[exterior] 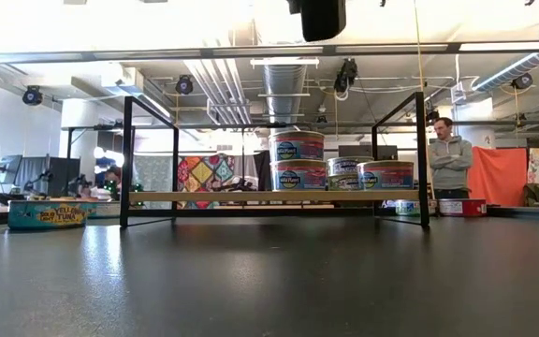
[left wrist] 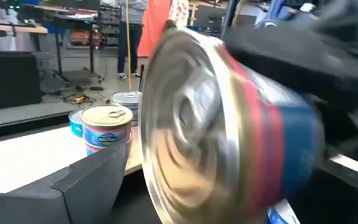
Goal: Stack canned seafood by type on shelf
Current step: Stack the blue and orange tuna can on the right blue and orange tuna can
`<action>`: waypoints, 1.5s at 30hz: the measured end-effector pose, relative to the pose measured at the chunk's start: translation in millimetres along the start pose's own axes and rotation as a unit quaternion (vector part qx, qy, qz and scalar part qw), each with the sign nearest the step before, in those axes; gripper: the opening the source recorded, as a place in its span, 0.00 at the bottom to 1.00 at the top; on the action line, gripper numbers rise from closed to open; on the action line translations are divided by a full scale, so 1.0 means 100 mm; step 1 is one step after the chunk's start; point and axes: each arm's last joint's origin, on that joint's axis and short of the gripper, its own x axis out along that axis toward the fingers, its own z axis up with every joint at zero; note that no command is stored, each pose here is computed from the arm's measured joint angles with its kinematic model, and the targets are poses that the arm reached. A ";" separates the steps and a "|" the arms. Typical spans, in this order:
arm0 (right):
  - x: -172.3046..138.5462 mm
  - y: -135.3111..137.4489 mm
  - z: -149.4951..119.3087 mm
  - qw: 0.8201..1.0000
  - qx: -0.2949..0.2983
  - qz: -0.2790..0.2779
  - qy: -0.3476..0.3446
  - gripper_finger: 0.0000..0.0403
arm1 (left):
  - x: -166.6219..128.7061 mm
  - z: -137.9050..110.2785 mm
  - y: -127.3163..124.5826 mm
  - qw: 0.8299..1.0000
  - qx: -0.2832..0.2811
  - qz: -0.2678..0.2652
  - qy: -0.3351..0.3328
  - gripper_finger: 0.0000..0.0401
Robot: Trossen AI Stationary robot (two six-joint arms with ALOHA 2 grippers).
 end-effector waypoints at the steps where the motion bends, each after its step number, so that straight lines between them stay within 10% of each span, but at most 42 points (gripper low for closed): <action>1: 0.00 0.00 0.00 1.000 -0.002 -0.002 0.001 0.90 | 0.01 0.00 0.00 1.000 0.000 0.000 0.001 0.93; 9: -0.01 -0.01 -0.01 1.000 -0.001 -0.004 0.003 0.90 | 0.04 0.16 -0.09 0.999 -0.005 -0.011 0.042 0.78; 15: -0.03 0.02 0.00 1.000 0.008 -0.009 -0.008 0.91 | 0.03 0.35 -0.11 0.989 0.121 -0.025 0.082 0.45; 25: -0.10 0.15 0.08 0.995 -0.047 0.016 0.087 0.98 | -0.22 0.55 0.02 0.946 0.258 -0.054 0.188 0.42; 41: -0.61 0.21 0.46 0.918 -0.269 -0.099 0.275 0.96 | 0.00 -0.90 -0.22 0.814 0.523 -0.039 0.248 0.42; 45: -0.63 0.03 0.30 0.890 -0.299 -0.135 0.317 0.90 | 0.08 -0.95 -0.19 0.807 0.552 -0.023 0.210 0.43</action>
